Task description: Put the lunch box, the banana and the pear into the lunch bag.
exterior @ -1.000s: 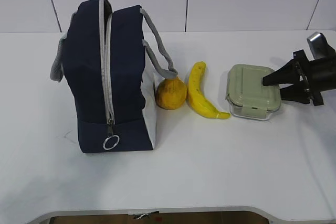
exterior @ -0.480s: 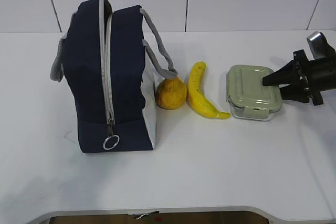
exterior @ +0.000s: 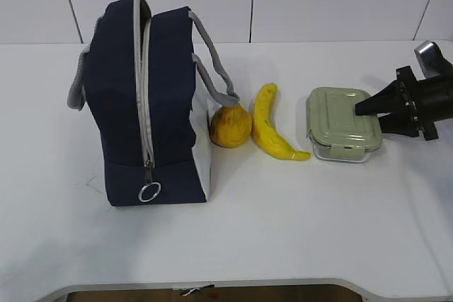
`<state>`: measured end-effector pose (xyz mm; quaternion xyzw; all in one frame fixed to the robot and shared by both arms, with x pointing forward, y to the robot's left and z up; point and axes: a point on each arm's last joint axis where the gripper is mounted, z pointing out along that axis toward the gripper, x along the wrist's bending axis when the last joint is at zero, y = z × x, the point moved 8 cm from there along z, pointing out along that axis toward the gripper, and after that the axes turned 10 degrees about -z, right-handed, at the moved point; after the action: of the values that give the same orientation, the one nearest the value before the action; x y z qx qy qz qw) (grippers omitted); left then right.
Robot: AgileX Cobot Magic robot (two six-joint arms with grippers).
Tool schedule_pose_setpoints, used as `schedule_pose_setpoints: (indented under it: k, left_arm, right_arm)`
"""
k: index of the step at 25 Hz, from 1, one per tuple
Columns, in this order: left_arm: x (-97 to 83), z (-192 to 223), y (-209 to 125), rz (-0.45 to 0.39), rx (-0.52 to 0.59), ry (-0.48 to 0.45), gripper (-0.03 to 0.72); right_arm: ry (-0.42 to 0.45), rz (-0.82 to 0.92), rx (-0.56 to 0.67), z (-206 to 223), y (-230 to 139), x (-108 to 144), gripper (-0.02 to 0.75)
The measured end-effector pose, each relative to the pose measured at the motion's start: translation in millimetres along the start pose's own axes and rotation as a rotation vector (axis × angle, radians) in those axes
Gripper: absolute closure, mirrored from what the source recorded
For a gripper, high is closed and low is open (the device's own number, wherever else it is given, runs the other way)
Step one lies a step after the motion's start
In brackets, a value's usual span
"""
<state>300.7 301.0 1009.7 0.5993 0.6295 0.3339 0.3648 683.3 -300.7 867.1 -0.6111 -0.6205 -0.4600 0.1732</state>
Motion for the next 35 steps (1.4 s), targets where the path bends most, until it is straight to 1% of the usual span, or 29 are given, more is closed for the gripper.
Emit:
schedule_pose_setpoints:
  k: [4, 10, 14, 17, 19, 21, 22, 24, 26, 27, 30, 35]
  left_arm:
    - [-1.5, -4.9, 1.5, -0.004, 0.002, -0.008, 0.449]
    - [-5.0, -14.3, 12.4, -0.011, -0.021, -0.026, 0.449]
    - [-19.3, -0.6, 14.4, -0.052, 0.082, -0.099, 0.449]
    - [-36.2, 14.0, 20.4, -0.114, 0.165, -0.183, 0.449]
    - [-47.8, 24.0, 27.2, -0.169, 0.218, -0.238, 0.449]
    - [-55.2, 31.7, 36.9, -0.204, 0.251, -0.271, 0.443]
    - [-58.8, 35.3, 43.6, -0.205, 0.261, -0.288, 0.432]
    - [-66.0, 41.1, 57.4, -0.195, 0.276, -0.326, 0.389]
    - [-72.7, 49.6, 72.0, -0.205, 0.303, -0.356, 0.335]
    - [-75.1, 53.2, 80.3, -0.211, 0.309, -0.365, 0.322]
    - [-81.4, 73.3, 101.7, -0.228, 0.363, -0.384, 0.305]
    - [-97.1, 109.4, 141.9, -0.223, 0.402, -0.463, 0.299]
  right_arm:
    - [-0.026, -0.012, -0.011, -9.7, 5.7, 10.9, 0.362]
    - [-0.041, -0.026, -0.061, -31.8, 20.0, 44.0, 0.363]
    - [-0.035, -0.04, -0.108, -47.4, 29.3, 70.1, 0.363]
    - [-0.03, -0.068, -0.13, -54.3, 33.5, 90.0, 0.363]
    - [-0.024, -0.104, -0.131, -54.4, 34.0, 107.7, 0.363]
    - [-0.004, -0.138, -0.13, -51.1, 33.4, 127.2, 0.364]
    - [0.009, -0.157, -0.127, -48.3, 32.7, 138.3, 0.364]
    - [0.044, -0.18, -0.124, -41.3, 31.2, 158.4, 0.364]
    - [0.081, -0.206, -0.108, -30.4, 27.6, 177.9, 0.364]
    - [0.095, -0.22, -0.095, -24.2, 25.4, 186.3, 0.364]
    - [0.132, -0.275, -0.063, -8.4, 21.6, 211.6, 0.364]
    - [0.189, -0.38, -0.041, 4.5, 21.2, 253.7, 0.364]
